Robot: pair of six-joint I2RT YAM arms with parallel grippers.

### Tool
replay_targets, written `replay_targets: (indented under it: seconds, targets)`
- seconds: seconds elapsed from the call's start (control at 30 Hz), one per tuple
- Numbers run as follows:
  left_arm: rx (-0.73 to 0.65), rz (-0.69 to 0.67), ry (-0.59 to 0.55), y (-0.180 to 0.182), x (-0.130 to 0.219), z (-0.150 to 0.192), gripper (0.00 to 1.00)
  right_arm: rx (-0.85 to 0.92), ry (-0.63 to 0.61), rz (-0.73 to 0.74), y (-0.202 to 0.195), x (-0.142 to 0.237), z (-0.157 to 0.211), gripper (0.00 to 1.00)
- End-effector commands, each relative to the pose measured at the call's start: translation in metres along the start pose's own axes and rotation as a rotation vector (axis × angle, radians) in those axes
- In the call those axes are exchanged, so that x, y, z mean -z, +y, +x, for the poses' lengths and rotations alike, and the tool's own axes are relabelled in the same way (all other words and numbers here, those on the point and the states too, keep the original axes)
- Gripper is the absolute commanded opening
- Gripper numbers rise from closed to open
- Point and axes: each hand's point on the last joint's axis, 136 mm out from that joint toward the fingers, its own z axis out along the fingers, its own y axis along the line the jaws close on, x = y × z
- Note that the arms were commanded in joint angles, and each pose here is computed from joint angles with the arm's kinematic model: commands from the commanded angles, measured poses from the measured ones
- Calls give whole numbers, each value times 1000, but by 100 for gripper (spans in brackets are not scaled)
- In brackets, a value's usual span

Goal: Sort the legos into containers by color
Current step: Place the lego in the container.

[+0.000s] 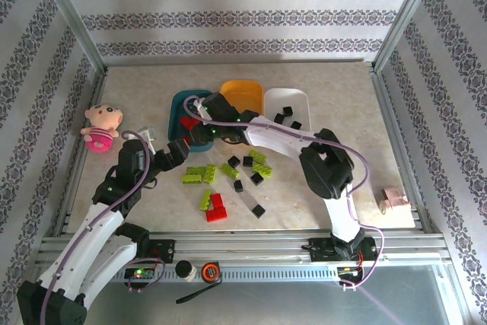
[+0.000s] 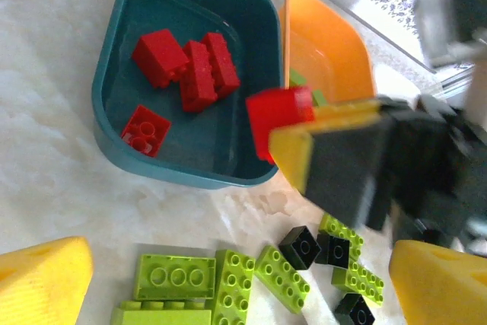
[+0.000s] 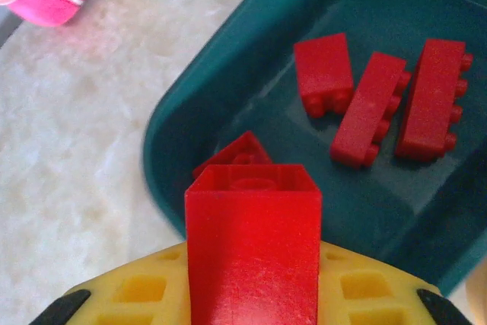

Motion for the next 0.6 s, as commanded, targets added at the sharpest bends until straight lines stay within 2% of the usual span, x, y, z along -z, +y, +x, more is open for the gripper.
replay_targets:
  seconds: [0.0,0.03,0.13,0.2,0.43,0.57]
  targets:
    - [16,-16,50,6,0,15,100,-57,-21,-19,-3,-8,-21,32]
    - [14,-15,52,6,0,15,100,-62,-23,-19,-4,-11,-23,35]
    - [6,-8,55,4,0,15,100,-71,-36,-29,-3,-14,-34,59]
    - [2,-10,57,4,0,15,100,-75,-49,-34,-1,-11,-39,66]
    - [-17,31,76,-6,-2,13,100,-122,-143,-17,-8,31,-50,72]
    - [-35,53,143,-14,-8,20,100,-184,-170,-12,-22,61,-38,73]
